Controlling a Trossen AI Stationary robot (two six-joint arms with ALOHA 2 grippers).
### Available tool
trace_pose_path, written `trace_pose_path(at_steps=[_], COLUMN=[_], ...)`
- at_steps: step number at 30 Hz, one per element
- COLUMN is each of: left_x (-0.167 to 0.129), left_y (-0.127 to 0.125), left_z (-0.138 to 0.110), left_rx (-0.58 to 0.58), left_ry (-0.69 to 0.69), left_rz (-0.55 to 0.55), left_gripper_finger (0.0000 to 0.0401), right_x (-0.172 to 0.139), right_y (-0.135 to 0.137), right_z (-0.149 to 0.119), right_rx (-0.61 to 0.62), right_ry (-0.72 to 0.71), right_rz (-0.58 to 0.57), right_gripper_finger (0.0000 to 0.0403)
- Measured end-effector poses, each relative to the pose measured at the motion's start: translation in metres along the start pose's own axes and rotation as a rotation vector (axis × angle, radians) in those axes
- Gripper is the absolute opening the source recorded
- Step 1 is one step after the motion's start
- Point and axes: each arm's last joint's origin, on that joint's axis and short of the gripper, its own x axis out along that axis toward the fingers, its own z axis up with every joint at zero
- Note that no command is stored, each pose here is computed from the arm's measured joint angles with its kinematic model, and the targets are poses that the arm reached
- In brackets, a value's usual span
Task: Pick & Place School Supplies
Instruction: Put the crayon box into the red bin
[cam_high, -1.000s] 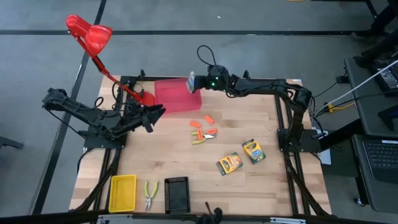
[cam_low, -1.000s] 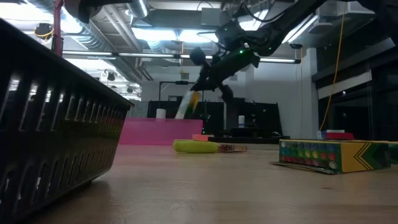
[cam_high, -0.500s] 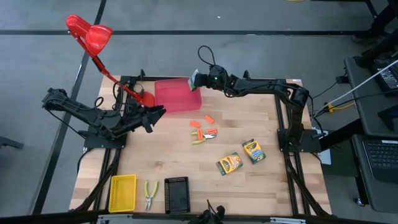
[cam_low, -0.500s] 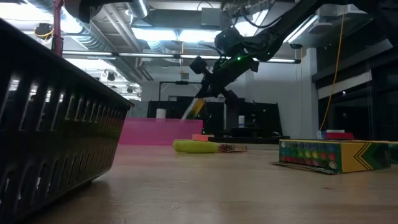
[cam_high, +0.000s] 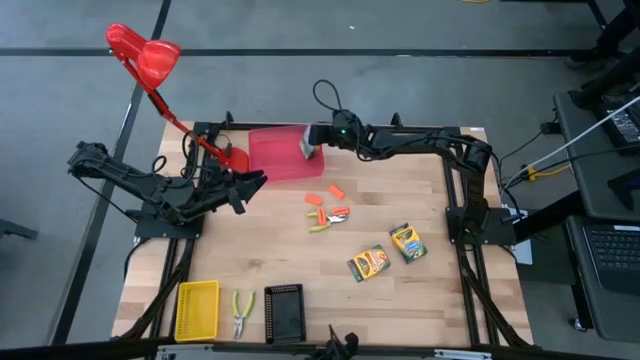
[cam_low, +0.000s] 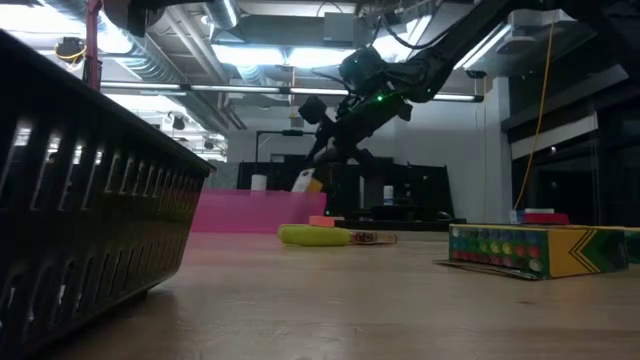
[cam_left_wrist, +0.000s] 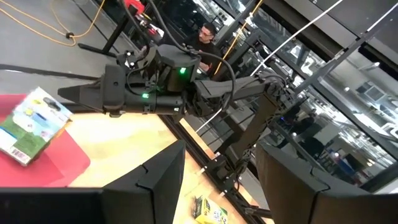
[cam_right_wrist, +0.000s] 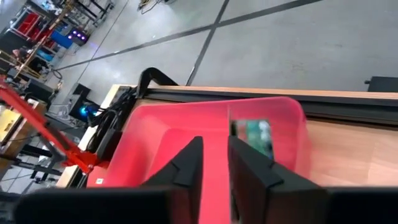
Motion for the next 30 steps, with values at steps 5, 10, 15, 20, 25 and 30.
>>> trace_pose_path(at_steps=[5,10,15,20,25,30], left_x=[0.000,0.000,0.000,0.003,0.006,0.006], left_y=[0.000,0.000,0.000,-0.002,-0.005,-0.010], left_z=[0.000,0.000,-0.001,-0.006,-0.023,-0.040], left_rx=[0.000,0.008,0.032,0.059,0.107,0.136], left_ry=[0.012,0.015,0.015,0.043,0.113,0.158], left_rz=[-0.013,-0.015,-0.015,-0.027,-0.046,-0.043], left_gripper_finger=[0.0194,0.0194,0.0194,0.0194,0.0194,0.0194], right_x=[0.000,-0.007,-0.032,-0.081,-0.144,-0.211], right_y=[0.000,0.006,0.026,0.057,0.080,0.071], right_z=[0.000,0.001,-0.002,-0.009,-0.044,-0.100], right_rx=[0.002,-0.015,-0.144,-0.328,-0.490,-0.599], right_ry=[-0.006,0.003,0.050,0.144,0.463,0.805], right_rz=[-0.008,-0.003,-0.007,0.036,0.122,-0.058], right_gripper_finger=[0.0123,0.0130,0.0120,0.0116,0.0118,0.0118])
